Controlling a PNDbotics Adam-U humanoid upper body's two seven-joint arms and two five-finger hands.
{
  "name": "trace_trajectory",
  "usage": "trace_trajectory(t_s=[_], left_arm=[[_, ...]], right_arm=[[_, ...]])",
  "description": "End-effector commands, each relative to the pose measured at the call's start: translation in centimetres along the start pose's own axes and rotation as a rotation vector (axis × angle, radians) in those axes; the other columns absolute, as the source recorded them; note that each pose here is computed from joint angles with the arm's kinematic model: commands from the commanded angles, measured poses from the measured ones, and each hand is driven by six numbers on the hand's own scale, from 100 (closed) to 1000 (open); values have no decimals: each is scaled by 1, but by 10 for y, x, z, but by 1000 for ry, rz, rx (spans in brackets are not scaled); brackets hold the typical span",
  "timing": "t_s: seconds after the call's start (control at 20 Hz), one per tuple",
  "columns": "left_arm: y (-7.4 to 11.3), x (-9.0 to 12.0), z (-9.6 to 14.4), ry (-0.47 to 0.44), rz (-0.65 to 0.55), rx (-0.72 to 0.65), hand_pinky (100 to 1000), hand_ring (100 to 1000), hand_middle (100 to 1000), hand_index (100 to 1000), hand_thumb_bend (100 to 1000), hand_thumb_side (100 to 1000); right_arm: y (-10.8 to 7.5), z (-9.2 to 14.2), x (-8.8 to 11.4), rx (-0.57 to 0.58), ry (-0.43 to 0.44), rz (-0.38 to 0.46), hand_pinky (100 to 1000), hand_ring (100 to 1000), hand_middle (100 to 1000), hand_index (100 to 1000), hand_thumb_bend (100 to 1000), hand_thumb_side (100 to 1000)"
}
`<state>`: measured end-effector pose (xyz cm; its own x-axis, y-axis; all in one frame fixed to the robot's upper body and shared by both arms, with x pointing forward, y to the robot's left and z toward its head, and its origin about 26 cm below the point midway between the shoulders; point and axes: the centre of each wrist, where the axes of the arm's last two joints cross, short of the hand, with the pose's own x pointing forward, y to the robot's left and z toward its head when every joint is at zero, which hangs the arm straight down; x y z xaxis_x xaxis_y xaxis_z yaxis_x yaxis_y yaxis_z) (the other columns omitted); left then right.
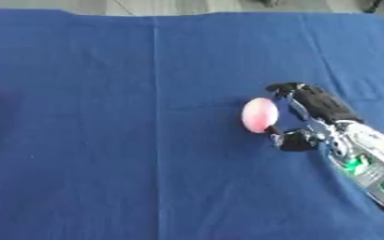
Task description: Pick up the objects with one hand, pass them to the other hand, and then place them into the box on the other side of the table.
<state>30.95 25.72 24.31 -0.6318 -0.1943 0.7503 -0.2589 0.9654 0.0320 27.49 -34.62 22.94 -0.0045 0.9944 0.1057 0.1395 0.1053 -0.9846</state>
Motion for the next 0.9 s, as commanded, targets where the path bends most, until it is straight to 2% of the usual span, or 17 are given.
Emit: trace_trajectory(t_s=[0.05, 0.25, 0.3, 0.35, 0.7, 0.9], left_arm=[[0, 8, -3, -36, 3, -4, 842, 670, 768, 845, 144, 893], [0, 9, -3, -37, 5, -5, 842, 670, 768, 845, 144, 893], [0, 9, -3, -36, 5, -5, 843, 669, 767, 843, 144, 893], [0, 8, -3, -35, 4, -4, 843, 668, 767, 842, 143, 892], [2, 7, -2, -30, -2, -3, 844, 668, 766, 837, 142, 887], [3, 7, -3, -26, -3, 1, 843, 667, 764, 834, 143, 886]], right_arm=[[-8, -1, 2, -15, -8, 30, 919, 892, 750, 909, 236, 100], [-8, -1, 2, -12, -8, 31, 919, 892, 750, 909, 236, 100], [-8, -1, 2, -11, -9, 30, 919, 887, 723, 874, 118, 100], [-7, -1, 4, -7, -20, 23, 919, 884, 710, 861, 100, 100], [-8, -3, 9, 7, -83, -68, 908, 831, 617, 739, 100, 100], [-8, -4, 9, -4, -104, -127, 894, 777, 503, 656, 100, 100]])
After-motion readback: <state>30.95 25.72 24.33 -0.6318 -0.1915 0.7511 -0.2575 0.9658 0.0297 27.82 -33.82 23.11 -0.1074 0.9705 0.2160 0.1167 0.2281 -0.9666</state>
